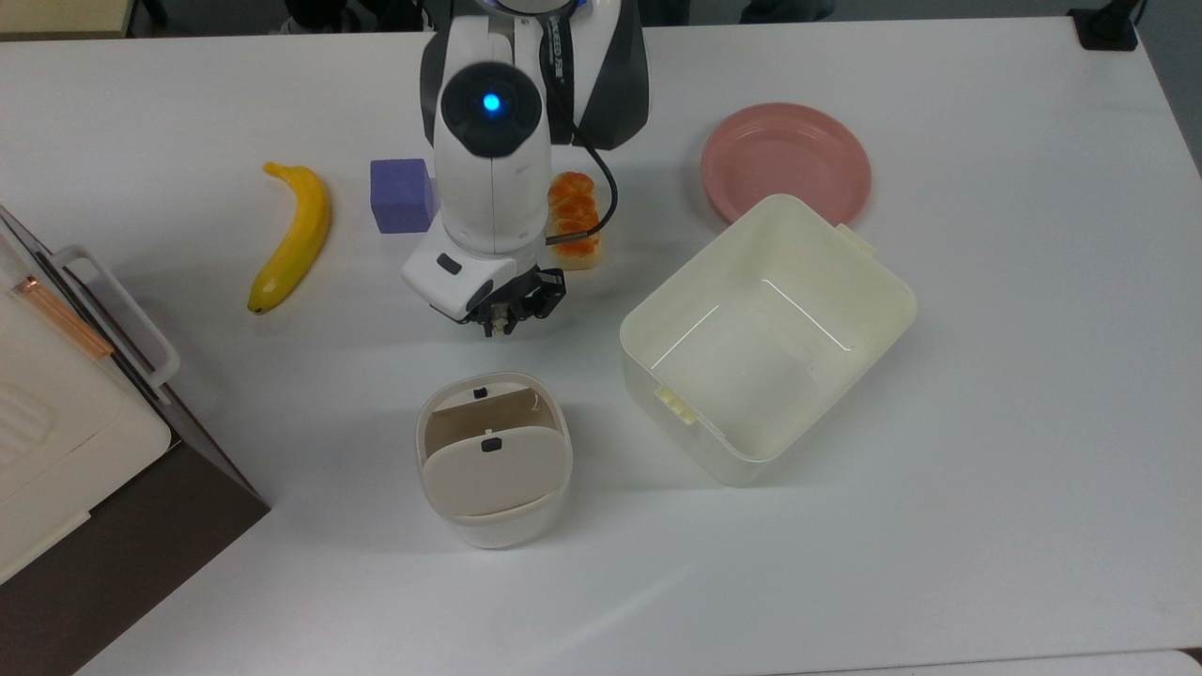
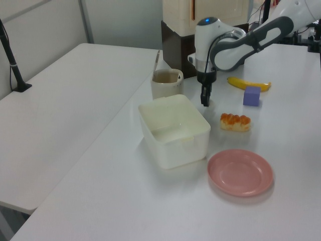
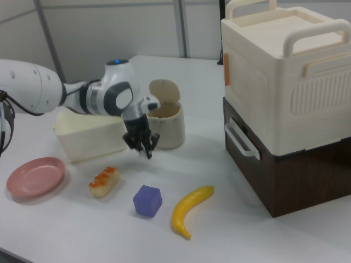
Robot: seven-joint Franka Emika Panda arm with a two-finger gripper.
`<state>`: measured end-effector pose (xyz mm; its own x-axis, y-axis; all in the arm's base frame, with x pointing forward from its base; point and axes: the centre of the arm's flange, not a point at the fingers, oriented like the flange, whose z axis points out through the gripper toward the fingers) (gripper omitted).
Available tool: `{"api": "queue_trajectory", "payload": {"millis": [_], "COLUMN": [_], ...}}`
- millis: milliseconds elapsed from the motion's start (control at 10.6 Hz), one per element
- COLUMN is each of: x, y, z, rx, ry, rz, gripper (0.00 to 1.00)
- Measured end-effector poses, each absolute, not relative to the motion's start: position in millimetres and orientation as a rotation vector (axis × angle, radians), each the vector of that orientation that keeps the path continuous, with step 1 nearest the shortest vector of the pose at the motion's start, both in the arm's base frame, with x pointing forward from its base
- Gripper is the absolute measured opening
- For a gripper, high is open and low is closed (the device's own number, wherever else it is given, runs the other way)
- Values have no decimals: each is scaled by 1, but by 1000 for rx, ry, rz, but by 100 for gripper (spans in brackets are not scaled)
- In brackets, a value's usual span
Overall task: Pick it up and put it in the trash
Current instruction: 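Carry the paper ball over the open white trash can, then open the gripper to drop the ball into the trash can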
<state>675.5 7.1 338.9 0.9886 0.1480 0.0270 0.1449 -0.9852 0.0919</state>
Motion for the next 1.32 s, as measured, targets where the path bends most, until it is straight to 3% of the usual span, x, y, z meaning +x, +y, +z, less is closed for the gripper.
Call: {"api": "queue_trajectory", "payload": {"millis": [189,472,661,850,1323], "x": [696,722,728,729,732], "y": [5,-1,-6,-8,-2], "z": [390,455,468,468,462], "rx": [3026,2956,2916,2914,2946], "ry": [215,124,26,1,-222], "rz": [251,753,946,965,1004], "gripper": [20,20,20,19,96]}}
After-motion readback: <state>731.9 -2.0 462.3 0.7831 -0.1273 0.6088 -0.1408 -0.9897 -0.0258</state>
